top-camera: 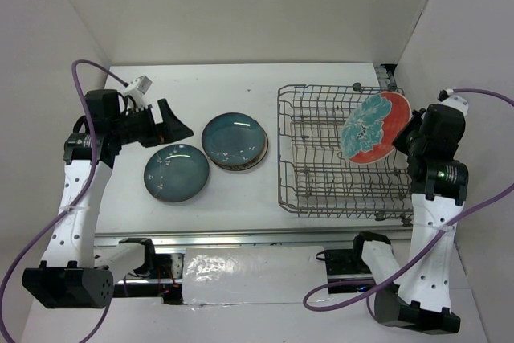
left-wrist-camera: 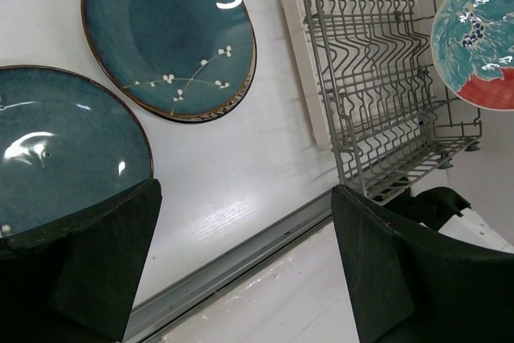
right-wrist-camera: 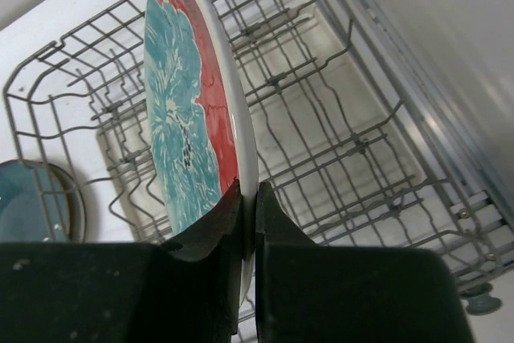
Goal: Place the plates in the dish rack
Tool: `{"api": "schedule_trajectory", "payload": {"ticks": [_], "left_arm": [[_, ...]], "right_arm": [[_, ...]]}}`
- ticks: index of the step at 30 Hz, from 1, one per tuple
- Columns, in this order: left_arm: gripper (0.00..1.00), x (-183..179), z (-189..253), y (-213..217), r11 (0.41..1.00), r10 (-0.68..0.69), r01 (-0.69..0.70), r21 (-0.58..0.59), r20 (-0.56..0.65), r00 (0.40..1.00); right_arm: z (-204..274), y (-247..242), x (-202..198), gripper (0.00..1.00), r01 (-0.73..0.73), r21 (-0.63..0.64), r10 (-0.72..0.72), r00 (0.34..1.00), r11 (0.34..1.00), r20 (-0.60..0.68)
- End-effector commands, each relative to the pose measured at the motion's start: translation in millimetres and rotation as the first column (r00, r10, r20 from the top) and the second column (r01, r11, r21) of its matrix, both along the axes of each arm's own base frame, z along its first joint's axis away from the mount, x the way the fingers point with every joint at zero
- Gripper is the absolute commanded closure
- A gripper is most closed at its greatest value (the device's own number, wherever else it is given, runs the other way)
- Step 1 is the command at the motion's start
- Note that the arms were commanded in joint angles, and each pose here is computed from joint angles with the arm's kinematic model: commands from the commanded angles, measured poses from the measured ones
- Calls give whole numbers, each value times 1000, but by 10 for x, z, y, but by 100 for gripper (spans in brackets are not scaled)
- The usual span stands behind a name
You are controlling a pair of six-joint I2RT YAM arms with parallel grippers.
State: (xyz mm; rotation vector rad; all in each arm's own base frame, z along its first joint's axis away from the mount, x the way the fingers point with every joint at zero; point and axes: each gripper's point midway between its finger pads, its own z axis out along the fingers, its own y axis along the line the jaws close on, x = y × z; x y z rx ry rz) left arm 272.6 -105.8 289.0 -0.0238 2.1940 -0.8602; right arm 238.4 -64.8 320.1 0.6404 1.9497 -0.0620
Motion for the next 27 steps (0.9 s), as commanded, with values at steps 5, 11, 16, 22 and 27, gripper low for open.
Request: {"api": "schedule_trajectory", "payload": {"ticks": [5, 11, 16, 22, 27], "left_arm": [[1, 63, 111, -48, 999, -37, 37, -9, 29, 999], [1, 141, 85, -41, 1000, -30, 30, -6, -7, 1000], [1, 192, 55, -37, 1000, -21, 21, -8, -18, 1000], [1, 285, 61, -1, 1000, -4, 4, 7, -28, 1000], [1, 351, 86, -20, 1000, -2, 2, -14, -44, 999]], "right_arm": [[999, -251, 188, 100, 79, -192, -13, 946, 978, 324], [1113, -332, 308, 100, 92, -282, 20, 929, 955, 370], [1153, -255, 389, 100, 54, -364, 106, 908, 930, 405], [1088, -300, 427, 100, 47, -428, 120, 927, 902, 355], [992, -317, 475, 100, 29, -454, 128, 942, 890, 310]]}}
